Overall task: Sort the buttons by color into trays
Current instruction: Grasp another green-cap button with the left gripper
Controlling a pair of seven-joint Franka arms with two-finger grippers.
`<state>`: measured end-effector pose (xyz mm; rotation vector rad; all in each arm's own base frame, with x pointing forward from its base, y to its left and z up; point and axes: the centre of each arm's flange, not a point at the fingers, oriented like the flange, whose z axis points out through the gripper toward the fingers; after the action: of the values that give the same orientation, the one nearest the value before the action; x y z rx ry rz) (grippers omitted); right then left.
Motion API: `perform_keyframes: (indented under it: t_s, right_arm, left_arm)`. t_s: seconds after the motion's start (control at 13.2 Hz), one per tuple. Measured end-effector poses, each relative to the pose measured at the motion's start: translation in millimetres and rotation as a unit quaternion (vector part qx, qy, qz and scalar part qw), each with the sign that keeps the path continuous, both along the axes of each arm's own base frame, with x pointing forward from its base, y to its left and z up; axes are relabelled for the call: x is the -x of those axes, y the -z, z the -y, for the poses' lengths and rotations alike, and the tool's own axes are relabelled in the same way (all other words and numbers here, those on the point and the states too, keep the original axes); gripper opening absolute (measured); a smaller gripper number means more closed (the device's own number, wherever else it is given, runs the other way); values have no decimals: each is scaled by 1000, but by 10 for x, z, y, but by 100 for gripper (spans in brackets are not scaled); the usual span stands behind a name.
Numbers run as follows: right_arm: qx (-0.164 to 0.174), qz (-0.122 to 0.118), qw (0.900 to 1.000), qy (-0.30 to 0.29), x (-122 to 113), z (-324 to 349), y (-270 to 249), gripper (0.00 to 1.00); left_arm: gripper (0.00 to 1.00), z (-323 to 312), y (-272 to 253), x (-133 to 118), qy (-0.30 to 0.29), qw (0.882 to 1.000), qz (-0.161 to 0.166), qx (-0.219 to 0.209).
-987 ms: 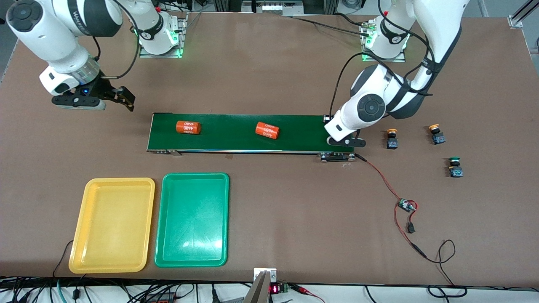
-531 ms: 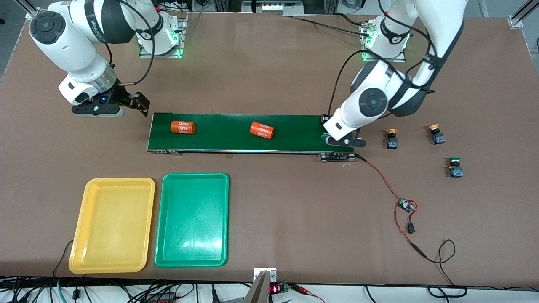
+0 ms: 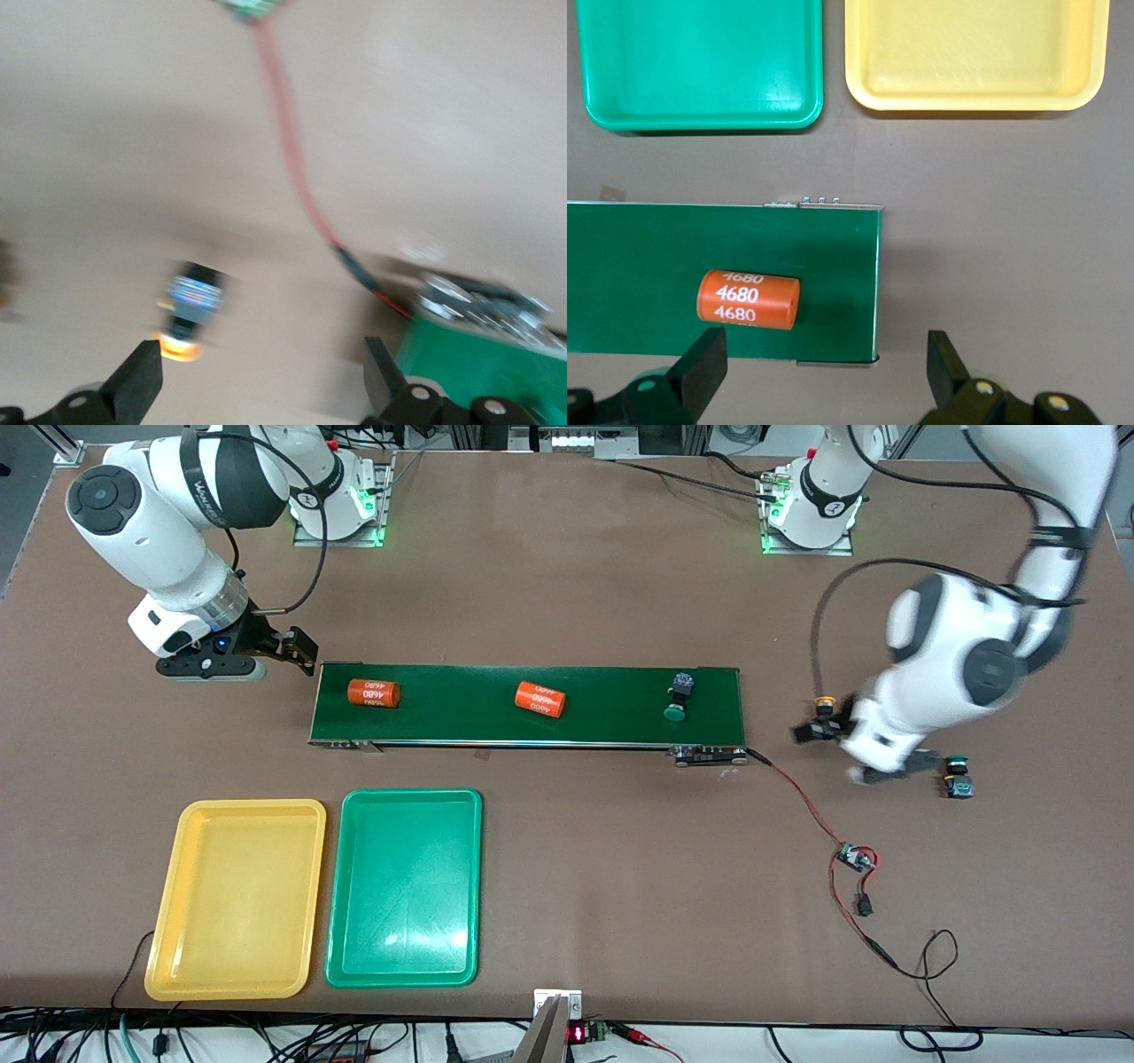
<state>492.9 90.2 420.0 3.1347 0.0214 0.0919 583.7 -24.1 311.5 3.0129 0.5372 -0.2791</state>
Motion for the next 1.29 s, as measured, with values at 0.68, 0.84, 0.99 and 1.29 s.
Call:
perform_keyframes:
  t_s: [0.68,0.84,0.99,1.29]
  right_arm:
    - [9,-78,997,4,-57,-29,-167,100]
    - [10,-80,997,-2,-50,-94,-203,100]
    - [10,-75,997,-7,-62,-145,-251,100]
    - [11,-76,997,-5,-67,-145,-282,100]
  left_arm:
    - [100,-2050,444,-70,49,987,17,-155]
    - [100,-2456,684,-18,79,988,27,-131]
    - [100,-2622,955,53,88,990,21,-109]
    - [100,-2479,929,-93,63,995,39,-73]
